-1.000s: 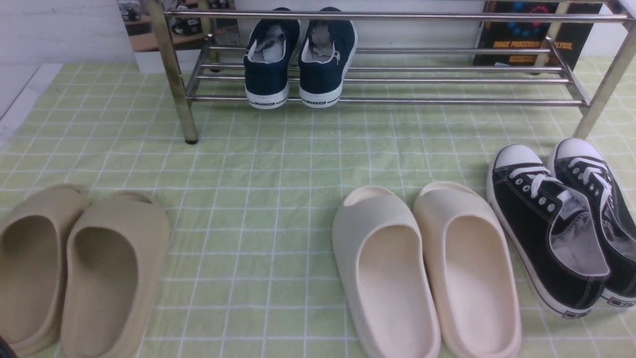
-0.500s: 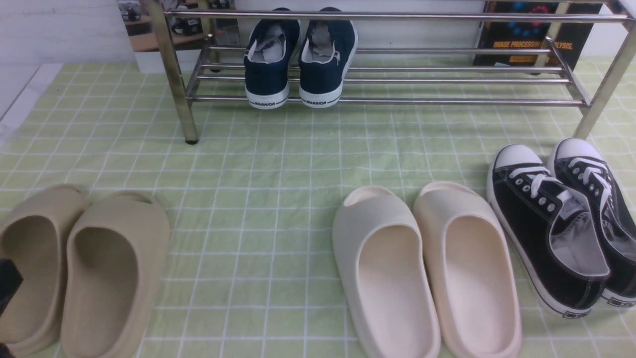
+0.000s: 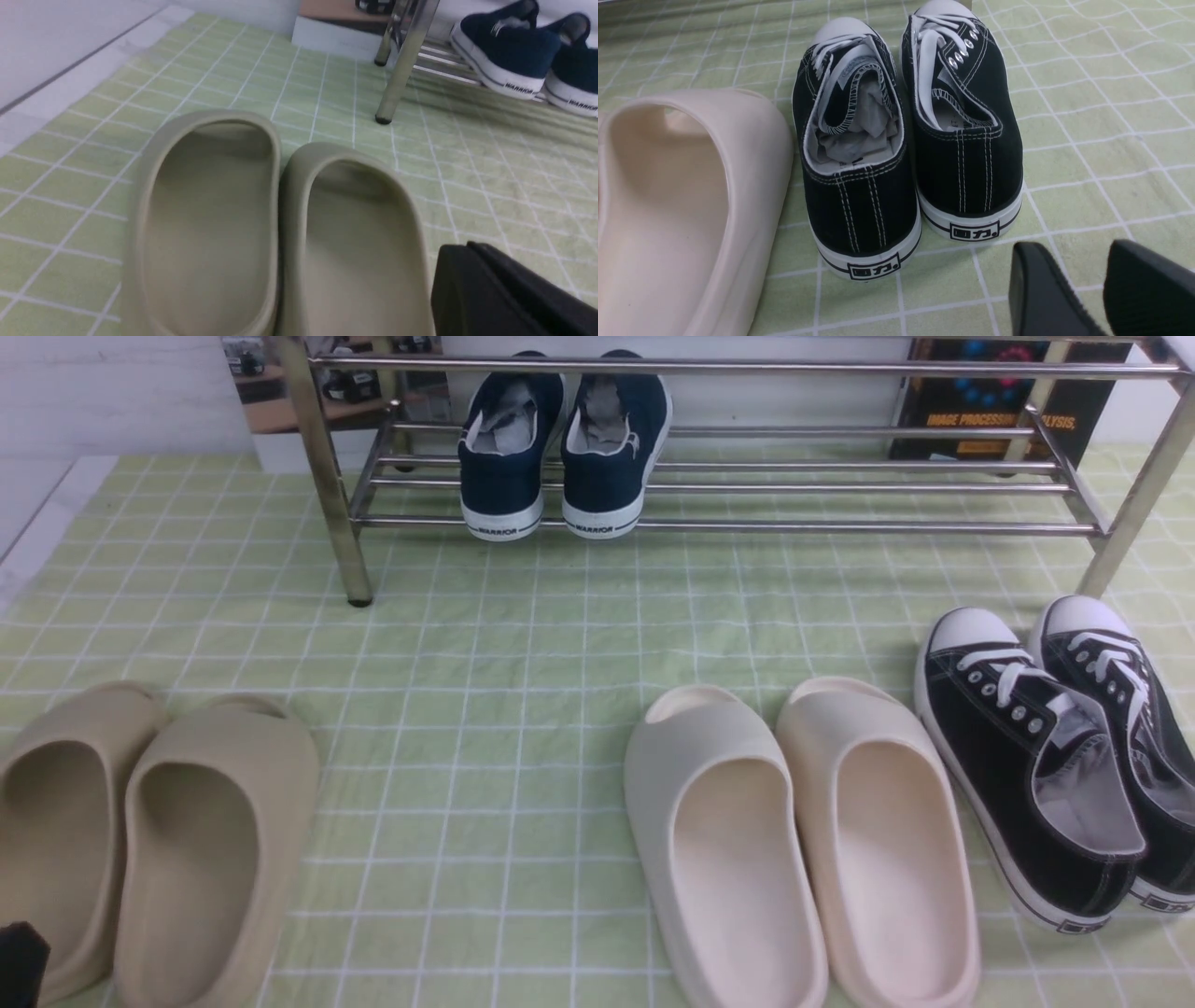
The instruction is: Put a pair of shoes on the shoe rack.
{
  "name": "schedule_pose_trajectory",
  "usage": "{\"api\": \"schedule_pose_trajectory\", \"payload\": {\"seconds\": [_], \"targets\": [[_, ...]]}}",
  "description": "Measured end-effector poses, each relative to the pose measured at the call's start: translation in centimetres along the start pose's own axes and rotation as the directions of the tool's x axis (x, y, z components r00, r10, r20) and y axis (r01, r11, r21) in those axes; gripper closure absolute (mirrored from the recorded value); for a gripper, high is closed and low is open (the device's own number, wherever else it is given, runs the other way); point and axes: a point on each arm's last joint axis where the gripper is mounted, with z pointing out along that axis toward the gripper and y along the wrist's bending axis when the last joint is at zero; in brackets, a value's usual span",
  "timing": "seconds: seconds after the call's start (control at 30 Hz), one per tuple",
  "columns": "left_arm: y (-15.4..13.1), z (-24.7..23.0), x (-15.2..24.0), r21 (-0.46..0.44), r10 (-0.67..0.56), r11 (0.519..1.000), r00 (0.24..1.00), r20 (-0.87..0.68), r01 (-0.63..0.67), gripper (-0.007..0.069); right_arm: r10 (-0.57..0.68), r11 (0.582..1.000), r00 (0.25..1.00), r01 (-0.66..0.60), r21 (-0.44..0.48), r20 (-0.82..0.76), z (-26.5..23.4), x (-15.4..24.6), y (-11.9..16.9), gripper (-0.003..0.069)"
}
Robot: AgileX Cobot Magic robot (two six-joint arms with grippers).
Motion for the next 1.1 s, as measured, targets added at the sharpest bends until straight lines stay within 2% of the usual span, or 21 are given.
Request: {"api": "schedule_pose_trajectory", "payload": {"seconds": [0.37, 1.1], "targets": [[0.5, -0.1, 1.3, -0.054, 0.025, 0.998, 0.989, -0.142, -0.033, 0.0638, 0.0, 1.0, 1.0, 0.0, 0.0, 0.0, 0.0, 0.0, 0.0, 0.0412], [0.6, -0.1, 1.5, -0.058, 0.02, 0.998, 0.988, -0.156, -0.03, 0.0638, 0.0, 1.0, 1.0, 0.0, 0.0, 0.0, 0.0, 0.0, 0.0, 0.0412]]}}
